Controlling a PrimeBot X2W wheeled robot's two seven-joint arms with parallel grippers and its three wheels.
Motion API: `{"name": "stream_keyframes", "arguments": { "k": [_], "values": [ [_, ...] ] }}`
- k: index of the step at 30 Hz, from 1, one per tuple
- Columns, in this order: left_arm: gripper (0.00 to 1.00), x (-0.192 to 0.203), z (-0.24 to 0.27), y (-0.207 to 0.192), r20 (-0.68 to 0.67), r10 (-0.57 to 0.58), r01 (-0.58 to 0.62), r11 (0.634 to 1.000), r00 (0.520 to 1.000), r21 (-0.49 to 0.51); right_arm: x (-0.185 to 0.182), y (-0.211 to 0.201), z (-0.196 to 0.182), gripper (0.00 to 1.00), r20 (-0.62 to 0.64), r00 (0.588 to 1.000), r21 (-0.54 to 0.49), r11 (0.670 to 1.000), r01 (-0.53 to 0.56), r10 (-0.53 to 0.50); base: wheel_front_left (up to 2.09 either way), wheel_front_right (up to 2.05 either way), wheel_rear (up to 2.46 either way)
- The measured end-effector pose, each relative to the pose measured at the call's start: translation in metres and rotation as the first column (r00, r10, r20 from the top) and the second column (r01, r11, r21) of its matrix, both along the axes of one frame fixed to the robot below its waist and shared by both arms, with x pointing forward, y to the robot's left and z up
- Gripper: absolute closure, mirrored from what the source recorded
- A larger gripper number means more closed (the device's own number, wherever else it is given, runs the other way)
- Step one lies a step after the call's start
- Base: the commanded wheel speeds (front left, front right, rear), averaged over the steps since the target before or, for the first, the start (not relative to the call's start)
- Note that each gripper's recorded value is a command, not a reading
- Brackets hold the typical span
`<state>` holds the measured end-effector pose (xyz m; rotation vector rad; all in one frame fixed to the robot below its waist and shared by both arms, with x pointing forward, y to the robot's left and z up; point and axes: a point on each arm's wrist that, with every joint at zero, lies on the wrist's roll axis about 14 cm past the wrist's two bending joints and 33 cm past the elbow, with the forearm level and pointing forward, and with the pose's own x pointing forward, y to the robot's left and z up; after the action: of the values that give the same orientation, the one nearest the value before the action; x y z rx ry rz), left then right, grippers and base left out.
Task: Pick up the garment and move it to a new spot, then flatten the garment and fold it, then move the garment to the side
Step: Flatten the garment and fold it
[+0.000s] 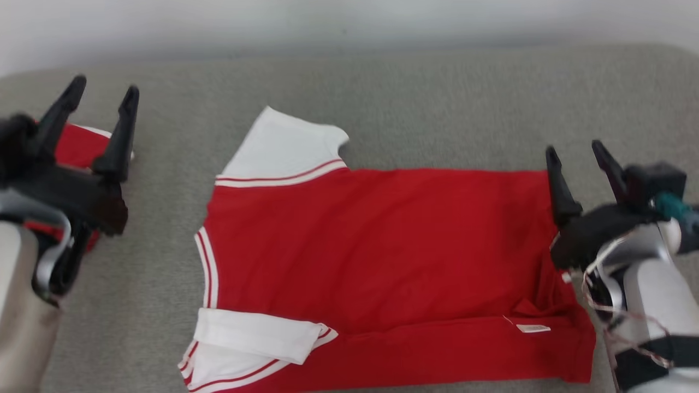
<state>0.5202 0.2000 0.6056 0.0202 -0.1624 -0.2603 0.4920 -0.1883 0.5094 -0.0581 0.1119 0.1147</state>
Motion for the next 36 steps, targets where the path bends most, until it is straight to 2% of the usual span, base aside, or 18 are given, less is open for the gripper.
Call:
{"name": "stream_keyframes", "arguments": {
  "k": [7,11,15,28,36],
  "values": [
    [0.0,0.052,-0.048,-0.019,-0.2,-0.068,0.075,0.997,0.977,0.026,0.03,-0.011,-0.042,0.0,-0.151,0.988,-0.017,0.999,0.03,-0.032,0.0,0.0,0.0],
    [0.0,0.075,-0.097,-0.04,-0.37,-0.12,0.152,0.987,0.921,0.059,0.038,-0.015,-0.071,0.0,-0.262,0.964,-0.017,0.999,0.041,-0.044,0.0,0.0,0.0],
    [0.0,0.089,-0.119,-0.057,-0.445,-0.15,0.19,0.981,0.883,0.045,0.035,-0.026,-0.082,0.0,-0.313,0.948,-0.033,0.998,0.057,-0.064,0.0,0.0,0.0],
    [0.0,0.113,-0.175,-0.082,-0.592,-0.155,0.251,0.965,0.791,0.082,0.036,-0.034,-0.106,0.0,-0.407,0.91,-0.032,0.997,0.076,-0.082,0.0,0.0,0.0],
    [0.0,0.118,-0.186,-0.101,-0.614,-0.185,0.302,0.949,0.767,0.092,0.039,-0.034,-0.111,0.0,-0.427,0.901,-0.042,0.997,0.069,-0.08,0.0,0.0,0.0]
  ]
}}
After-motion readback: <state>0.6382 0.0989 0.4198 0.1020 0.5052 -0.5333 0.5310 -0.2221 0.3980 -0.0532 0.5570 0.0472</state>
